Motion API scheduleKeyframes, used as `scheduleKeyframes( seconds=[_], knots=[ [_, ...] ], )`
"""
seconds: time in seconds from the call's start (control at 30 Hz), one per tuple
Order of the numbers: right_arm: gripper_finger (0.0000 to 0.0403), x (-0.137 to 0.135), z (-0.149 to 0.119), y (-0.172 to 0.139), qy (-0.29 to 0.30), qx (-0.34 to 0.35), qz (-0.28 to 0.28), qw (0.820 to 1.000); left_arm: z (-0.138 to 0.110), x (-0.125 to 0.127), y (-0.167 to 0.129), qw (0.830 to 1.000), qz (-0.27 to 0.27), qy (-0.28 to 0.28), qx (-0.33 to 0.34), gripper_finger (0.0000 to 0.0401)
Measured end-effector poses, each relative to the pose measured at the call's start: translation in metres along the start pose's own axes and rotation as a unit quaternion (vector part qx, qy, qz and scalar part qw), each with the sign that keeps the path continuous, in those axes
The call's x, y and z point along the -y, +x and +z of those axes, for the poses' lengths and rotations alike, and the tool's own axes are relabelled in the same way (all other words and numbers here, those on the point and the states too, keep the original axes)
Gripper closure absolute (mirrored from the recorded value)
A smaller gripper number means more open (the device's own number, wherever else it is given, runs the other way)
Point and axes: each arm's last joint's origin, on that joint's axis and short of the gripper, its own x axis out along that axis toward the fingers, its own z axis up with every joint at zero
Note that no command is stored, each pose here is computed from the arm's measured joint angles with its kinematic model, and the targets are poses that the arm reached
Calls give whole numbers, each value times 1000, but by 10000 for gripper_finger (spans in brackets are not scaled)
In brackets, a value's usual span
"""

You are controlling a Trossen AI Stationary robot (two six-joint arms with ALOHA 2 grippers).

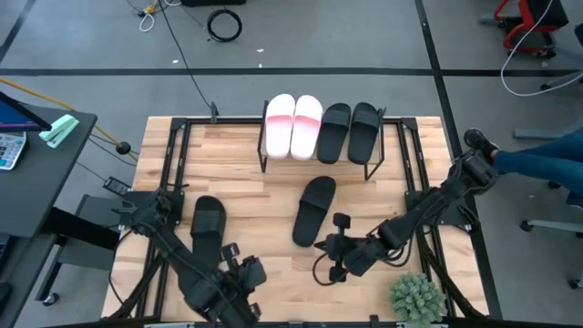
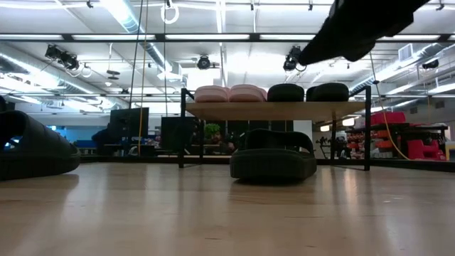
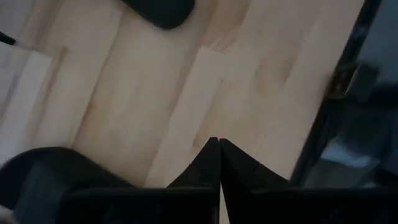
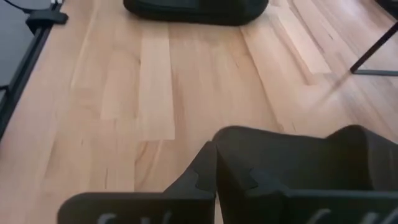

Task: Pick and place slides into the shelf
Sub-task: Put the right black slide under the shelf

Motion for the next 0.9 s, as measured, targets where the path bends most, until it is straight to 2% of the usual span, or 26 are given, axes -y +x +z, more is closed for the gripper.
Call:
scheduleKeyframes(
  seconds=[0.17,0.27,0.33,0.4,0.53,0.63,0.7,0.77,0.9],
  knots=[
    [395,6,6,-14,14,-1,1,1000,-10,-9,9,998,39,46,6,394],
    [393,9,10,-20,25,4,3,1000,-17,-31,14,994,77,82,11,397],
    [393,10,12,-23,27,6,4,1000,-23,-53,20,990,109,86,13,393],
    [393,11,14,-25,30,10,5,999,-31,-82,22,989,133,59,8,387],
    [394,12,15,-27,30,12,6,999,-57,-132,29,985,166,-48,9,388],
    [394,13,15,-26,13,11,4,1000,-75,-154,36,983,155,-97,5,395],
    [393,14,16,-25,8,11,2,1000,-86,-160,44,985,130,-110,-10,397],
    [392,16,16,-24,9,11,-1,1000,-92,-158,54,990,98,-95,-22,395],
    [391,17,17,-23,11,11,-4,1000,-100,-149,74,998,56,-29,-15,370]
  ],
)
